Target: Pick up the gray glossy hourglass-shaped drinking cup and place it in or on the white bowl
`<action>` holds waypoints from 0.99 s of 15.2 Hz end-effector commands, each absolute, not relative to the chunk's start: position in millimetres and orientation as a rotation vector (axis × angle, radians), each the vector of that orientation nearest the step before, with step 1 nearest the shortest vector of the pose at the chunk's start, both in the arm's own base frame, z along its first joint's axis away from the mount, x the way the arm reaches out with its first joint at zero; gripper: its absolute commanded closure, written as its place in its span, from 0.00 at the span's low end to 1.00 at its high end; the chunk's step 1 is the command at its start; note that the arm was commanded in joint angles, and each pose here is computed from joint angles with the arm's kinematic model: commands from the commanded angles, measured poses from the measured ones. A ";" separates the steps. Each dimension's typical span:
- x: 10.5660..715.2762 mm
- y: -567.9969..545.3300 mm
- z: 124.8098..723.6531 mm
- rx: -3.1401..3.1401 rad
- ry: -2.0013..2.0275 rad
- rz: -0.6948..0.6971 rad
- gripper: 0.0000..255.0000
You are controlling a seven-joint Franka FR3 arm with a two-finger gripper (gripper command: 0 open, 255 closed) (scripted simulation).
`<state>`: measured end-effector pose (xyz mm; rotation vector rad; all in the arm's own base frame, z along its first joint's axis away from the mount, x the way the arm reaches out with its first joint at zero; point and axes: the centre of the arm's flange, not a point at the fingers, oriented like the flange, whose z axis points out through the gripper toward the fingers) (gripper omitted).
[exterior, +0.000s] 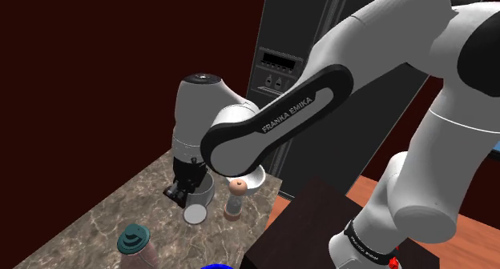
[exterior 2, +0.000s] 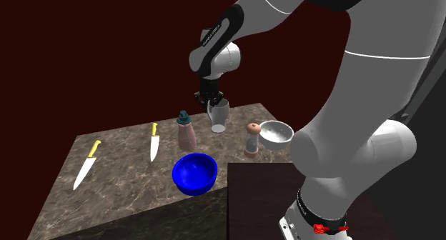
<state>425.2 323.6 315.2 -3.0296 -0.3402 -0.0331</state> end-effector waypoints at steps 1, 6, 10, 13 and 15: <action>424.3 323.7 326.3 -3.030 -0.340 -0.033 1.00; 427.9 297.8 342.9 -3.030 -0.340 -0.033 1.00; 435.1 246.2 350.9 -3.030 -0.340 -0.033 1.00; 440.5 207.4 356.9 -3.030 -0.340 -0.033 1.00; 444.1 181.6 361.0 -3.030 -0.340 -0.033 1.00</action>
